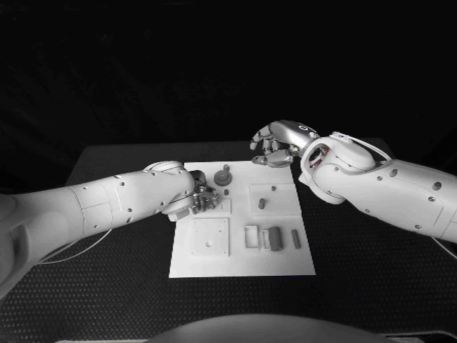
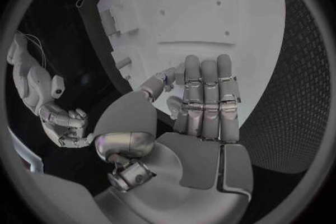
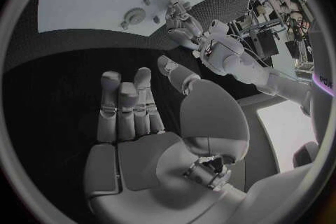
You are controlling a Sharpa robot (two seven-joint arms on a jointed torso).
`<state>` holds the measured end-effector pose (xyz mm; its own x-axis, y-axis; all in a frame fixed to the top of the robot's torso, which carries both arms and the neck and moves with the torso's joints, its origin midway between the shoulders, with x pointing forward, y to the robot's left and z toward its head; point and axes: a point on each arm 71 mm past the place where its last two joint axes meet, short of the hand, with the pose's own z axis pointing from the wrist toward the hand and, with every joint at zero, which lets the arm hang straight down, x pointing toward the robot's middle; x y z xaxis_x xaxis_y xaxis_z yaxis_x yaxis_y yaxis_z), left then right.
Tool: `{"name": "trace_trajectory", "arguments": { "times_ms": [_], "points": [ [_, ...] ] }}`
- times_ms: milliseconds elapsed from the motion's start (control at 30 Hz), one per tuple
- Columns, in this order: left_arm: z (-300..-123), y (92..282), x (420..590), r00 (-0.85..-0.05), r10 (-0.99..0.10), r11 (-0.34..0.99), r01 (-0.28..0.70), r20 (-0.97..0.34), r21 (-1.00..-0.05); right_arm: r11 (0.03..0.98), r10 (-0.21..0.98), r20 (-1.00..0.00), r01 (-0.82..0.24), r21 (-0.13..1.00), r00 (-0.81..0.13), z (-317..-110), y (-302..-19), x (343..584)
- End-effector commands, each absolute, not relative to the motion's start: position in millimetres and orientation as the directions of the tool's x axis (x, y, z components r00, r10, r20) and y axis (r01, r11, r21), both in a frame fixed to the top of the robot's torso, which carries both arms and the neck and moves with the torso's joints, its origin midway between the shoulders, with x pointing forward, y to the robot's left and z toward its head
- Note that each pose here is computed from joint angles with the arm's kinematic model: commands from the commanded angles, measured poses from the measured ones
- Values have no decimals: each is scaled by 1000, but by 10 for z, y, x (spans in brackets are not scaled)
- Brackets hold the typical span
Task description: Assemble the parts on the task board
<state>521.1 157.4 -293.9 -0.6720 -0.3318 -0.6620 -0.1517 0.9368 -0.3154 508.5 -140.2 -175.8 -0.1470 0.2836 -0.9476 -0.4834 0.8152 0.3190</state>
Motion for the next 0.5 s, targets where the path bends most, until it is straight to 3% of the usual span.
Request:
{"name": "trace_trajectory", "arguments": {
  "times_ms": [33, 500],
  "points": [
    [-2927, 1559, 5217, -663, -339, 933, -144, -667, -331, 813, 276, -949, -488, 316, -155, -1761, -1394, 5084],
    [-2939, 1551, 5210, -680, -327, 937, -140, -657, -321, 814, 273, -949, -487, 316, -159, -1765, -1391, 5084]
  ]
}}
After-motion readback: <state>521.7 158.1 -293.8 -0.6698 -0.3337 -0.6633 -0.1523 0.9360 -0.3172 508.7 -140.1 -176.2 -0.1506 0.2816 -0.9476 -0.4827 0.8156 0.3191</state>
